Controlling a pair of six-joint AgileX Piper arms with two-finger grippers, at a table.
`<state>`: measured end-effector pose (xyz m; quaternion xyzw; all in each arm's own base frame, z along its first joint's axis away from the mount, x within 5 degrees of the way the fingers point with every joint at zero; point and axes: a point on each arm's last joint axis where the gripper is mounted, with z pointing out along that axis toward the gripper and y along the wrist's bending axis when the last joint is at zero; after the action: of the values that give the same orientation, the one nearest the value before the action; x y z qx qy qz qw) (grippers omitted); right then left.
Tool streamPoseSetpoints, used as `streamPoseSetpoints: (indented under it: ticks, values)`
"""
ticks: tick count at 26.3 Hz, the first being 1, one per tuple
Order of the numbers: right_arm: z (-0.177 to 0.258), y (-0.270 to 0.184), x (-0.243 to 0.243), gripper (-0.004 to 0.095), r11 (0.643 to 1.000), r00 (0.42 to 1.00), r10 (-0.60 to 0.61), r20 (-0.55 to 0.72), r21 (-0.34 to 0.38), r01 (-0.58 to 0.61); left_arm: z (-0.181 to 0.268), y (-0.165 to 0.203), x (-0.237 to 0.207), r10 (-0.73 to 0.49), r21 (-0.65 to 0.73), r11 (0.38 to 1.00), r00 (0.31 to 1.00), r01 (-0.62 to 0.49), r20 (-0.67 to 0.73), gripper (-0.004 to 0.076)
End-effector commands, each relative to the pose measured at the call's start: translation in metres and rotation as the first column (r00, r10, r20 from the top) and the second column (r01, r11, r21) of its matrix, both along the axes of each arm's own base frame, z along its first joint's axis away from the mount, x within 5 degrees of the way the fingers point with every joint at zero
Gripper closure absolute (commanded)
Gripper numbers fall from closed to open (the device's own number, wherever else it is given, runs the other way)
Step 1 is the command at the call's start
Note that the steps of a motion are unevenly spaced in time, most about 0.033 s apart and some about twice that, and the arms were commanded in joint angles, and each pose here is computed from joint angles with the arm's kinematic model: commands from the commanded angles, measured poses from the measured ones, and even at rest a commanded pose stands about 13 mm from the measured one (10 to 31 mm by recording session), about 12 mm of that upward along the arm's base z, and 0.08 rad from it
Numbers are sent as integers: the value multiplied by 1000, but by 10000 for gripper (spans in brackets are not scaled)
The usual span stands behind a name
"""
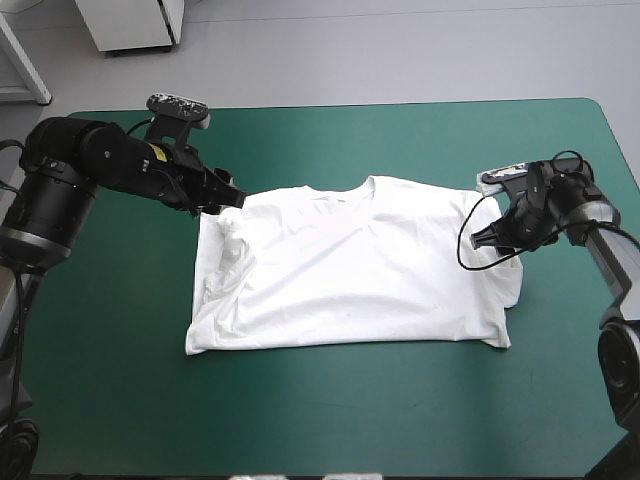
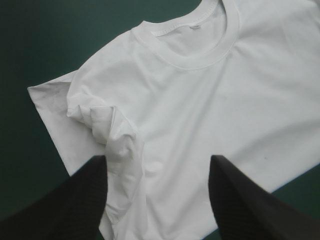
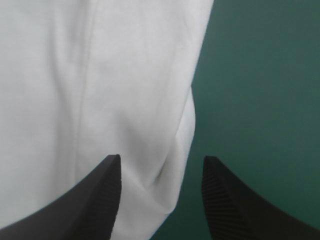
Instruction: Fold the cloth
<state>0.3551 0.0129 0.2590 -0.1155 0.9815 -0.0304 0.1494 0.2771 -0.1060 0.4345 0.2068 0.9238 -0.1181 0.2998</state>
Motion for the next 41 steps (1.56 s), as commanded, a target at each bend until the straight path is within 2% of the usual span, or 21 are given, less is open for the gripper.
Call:
streamPoseSetpoints:
  ticks: [1, 4, 12, 13, 14, 16, 17, 18, 19, 26, 28, 31, 36, 41]
  values:
    - [15, -18, 4, 424, 998, 995, -67, 70, 24, 65, 21, 0, -13, -7, -49, 999, 998, 10, 70, 281]
    - [10, -27, 6, 426, 993, 994, -95, 57, 72, 91, 21, 0, -13, -7, -49, 999, 998, 10, 70, 283]
    - [-9, -27, 11, 426, 989, 995, -96, -14, 110, 97, 21, 0, -13, -9, -47, 999, 997, 13, 81, 283]
    - [-14, -27, 12, 449, 989, 995, -96, -35, 113, 100, 21, 0, -13, -9, -47, 999, 997, 13, 81, 283]
    - [-15, -27, 12, 477, 989, 995, -96, -39, 113, 100, 21, 0, -13, -9, -47, 999, 997, 13, 81, 283]
    - [-20, -27, 13, 605, 989, 994, -96, -56, 112, 101, 21, 0, -13, -9, -47, 999, 997, 13, 79, 283]
    - [-21, -26, 14, 724, 988, 993, -97, -60, 117, 104, 21, 0, -13, -9, -47, 999, 997, 13, 79, 283]
    - [-22, -26, 14, 790, 987, 993, -97, -62, 125, 104, 22, 1, -14, -10, -47, 999, 997, 13, 79, 283]
    - [-22, -25, 14, 923, 987, 995, -84, -61, 132, 91, 22, 1, -14, -10, -47, 999, 997, 13, 79, 283]
    - [6, -22, 17, 921, 984, 996, -81, -33, 154, 85, 30, 5, -25, -9, -44, 999, 995, 14, 100, 283]
    - [29, -17, 15, 921, 974, 997, -81, 20, 213, 74, 33, 6, -29, -9, -48, 999, 994, 14, 111, 283]
    - [39, -8, 9, 921, 963, 998, -50, 29, 266, 41, 36, 8, -33, -10, -50, 999, 993, 15, 116, 283]
    - [39, 25, 4, 921, 963, 998, 59, 7, 262, -59, 39, 8, -36, -9, -61, 998, 991, 18, 132, 283]
    - [27, 62, 7, 921, 960, 986, 164, 9, 228, -162, 39, 8, -36, -10, -67, 998, 991, 19, 135, 283]
